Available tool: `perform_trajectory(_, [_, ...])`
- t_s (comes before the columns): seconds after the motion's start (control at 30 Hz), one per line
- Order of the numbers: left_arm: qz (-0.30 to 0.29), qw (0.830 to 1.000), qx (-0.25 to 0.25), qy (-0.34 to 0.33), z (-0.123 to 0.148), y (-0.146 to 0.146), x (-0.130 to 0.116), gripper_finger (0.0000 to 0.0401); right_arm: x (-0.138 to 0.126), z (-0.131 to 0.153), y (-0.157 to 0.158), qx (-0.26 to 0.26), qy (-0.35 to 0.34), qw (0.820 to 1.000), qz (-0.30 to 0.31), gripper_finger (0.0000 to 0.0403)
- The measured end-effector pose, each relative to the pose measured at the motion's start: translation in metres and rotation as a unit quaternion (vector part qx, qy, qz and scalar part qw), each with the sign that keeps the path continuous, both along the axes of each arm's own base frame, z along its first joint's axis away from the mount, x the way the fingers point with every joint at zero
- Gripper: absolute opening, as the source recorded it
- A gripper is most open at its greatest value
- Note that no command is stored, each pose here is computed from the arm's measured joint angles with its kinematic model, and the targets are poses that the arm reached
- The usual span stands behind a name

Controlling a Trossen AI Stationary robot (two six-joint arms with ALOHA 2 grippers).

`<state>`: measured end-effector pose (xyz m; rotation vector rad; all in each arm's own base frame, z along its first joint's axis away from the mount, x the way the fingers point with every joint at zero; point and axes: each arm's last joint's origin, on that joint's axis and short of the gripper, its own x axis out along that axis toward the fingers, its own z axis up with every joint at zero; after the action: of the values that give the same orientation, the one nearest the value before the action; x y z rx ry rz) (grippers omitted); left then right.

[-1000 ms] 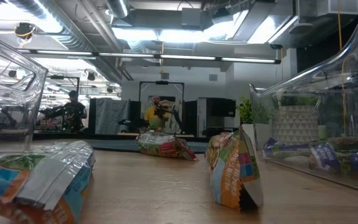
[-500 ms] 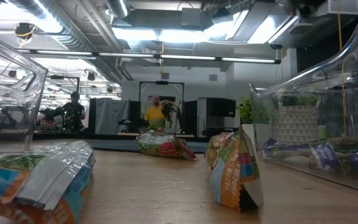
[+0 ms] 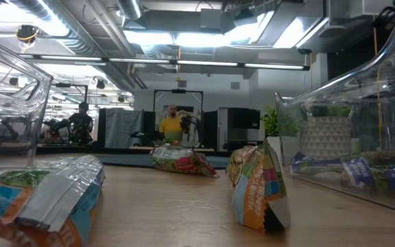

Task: Pick and place Granola Bars by type
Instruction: Put the yellow granola bar into the right transparent bin

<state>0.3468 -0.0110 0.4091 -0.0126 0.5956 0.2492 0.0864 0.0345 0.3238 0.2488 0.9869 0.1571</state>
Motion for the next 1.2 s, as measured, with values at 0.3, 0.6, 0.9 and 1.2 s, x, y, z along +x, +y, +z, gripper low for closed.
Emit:
perform_trajectory(0.3, [0.009,1.0,0.001,0.017,-0.003,0.006,-0.002,0.0188,0.008,0.019,0.024,-0.003,0.179,0.981,-0.073,0.0016])
perform_trajectory(0.6, [0.034,0.997,0.007,0.068,-0.017,0.02,0.002,0.0188,0.017,-0.026,0.071,-0.048,0.262,0.961,-0.07,0.0016])
perform_trajectory(0.9, [0.027,0.994,0.007,0.101,-0.031,0.035,0.011,0.0189,0.009,-0.073,0.094,-0.016,0.259,0.958,-0.119,0.0018])
perform_trajectory(1.2, [0.003,0.994,0.005,0.112,-0.037,0.038,0.016,0.0185,0.008,-0.112,0.098,0.022,0.279,0.95,-0.139,0.002])
